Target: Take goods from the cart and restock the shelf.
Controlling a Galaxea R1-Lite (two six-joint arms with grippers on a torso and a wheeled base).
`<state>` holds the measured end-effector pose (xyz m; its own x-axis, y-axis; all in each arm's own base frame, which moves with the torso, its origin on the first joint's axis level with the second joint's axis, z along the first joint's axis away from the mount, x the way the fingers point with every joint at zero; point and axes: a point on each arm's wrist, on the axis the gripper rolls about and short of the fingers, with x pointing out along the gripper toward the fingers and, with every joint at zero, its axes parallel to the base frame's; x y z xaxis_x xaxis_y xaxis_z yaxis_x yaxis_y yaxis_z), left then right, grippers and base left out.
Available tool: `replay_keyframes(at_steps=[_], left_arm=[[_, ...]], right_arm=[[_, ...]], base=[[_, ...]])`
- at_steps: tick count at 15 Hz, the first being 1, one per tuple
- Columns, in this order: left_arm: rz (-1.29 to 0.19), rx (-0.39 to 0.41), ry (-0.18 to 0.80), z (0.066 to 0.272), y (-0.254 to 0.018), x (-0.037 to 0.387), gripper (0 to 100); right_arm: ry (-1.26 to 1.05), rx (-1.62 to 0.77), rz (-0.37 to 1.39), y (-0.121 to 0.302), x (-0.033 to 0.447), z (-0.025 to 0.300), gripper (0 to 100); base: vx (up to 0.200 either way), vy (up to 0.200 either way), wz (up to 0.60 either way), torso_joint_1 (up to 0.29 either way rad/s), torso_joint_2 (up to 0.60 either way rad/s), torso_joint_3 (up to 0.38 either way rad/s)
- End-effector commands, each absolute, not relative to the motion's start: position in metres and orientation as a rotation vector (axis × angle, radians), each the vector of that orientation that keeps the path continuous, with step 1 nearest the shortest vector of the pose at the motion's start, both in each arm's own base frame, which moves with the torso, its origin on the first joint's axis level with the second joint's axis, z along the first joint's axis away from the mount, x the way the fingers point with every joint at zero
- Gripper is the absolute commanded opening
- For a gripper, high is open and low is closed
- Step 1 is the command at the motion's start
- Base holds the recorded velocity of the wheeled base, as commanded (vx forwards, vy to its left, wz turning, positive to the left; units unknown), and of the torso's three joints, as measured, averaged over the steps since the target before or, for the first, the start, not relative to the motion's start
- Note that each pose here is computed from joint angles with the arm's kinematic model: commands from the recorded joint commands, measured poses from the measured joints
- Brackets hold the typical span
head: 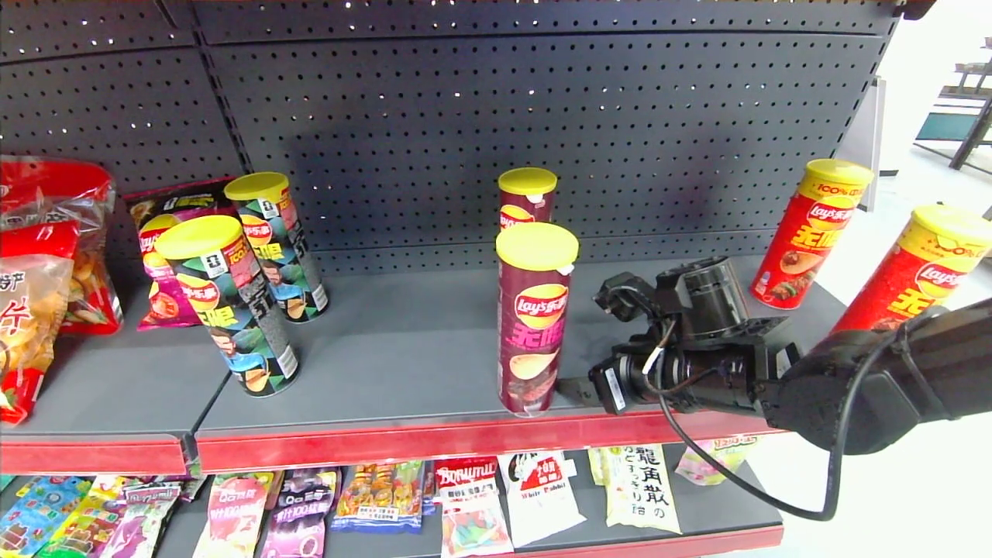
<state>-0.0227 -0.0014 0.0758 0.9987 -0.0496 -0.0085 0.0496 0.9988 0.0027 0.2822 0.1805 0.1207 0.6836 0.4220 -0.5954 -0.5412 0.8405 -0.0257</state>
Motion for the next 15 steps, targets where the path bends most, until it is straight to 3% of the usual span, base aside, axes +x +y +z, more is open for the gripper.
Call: replay_keyframes(at_steps=[1,7,10,15], left_arm=[[-0.049,0.003,0.008,0.076,-0.001,-0.023,100],[-0.049,0.003,0.009,0.076,-0.001,-0.023,100],[-0.049,0.003,0.008,0.076,-0.001,-0.023,100],[-0.049,0.004,0.008,0.076,-0.001,-0.023,100]], right_arm=[[0.61,-0.205,0.542,0.178,0.28,0.122,100],[0.582,-0.191,0.539,0.152,0.242,0.141,100],[0.505,-0.177,0.553,0.113,0.179,0.16,100],[0.374,-0.187,0.525,0.035,0.099,0.143,100]], base=[[0.0,0.0,0.0,0.0,0.0,0.0],[0.0,0.0,0.0,0.0,0.0,0.0],[0.0,0.0,0.0,0.0,0.0,0.0],[0.0,0.0,0.0,0.0,0.0,0.0]])
